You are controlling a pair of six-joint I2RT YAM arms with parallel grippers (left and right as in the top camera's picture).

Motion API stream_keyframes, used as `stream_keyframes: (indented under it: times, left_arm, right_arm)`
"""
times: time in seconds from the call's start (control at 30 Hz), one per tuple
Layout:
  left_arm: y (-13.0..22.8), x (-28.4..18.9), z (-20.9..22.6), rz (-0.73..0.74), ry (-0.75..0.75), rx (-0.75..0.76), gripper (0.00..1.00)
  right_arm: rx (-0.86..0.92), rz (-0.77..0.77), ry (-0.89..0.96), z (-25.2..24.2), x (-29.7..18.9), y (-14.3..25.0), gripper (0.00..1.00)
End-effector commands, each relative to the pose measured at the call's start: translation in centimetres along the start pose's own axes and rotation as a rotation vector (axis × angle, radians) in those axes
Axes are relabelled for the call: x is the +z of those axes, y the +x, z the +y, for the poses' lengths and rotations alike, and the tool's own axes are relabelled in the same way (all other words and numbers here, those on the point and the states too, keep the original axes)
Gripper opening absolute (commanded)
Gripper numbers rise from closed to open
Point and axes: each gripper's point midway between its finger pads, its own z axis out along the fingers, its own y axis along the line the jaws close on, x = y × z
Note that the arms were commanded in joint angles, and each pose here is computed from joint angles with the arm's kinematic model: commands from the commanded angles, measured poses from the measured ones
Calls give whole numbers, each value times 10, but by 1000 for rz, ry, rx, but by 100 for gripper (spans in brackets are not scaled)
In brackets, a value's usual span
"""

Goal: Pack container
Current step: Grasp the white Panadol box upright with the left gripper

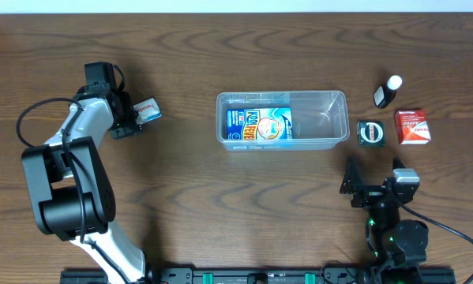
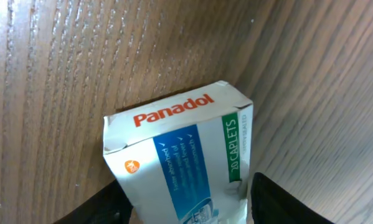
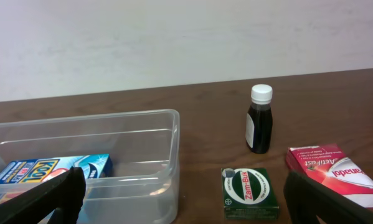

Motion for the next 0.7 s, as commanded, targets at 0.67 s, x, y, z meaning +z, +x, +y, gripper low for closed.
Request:
stream_keyframes:
  times: [0.67]
  left_arm:
    - [9,-19,-25,31,102,311,44]
  right_arm:
    - [-15,1,10,-2,0,1,99]
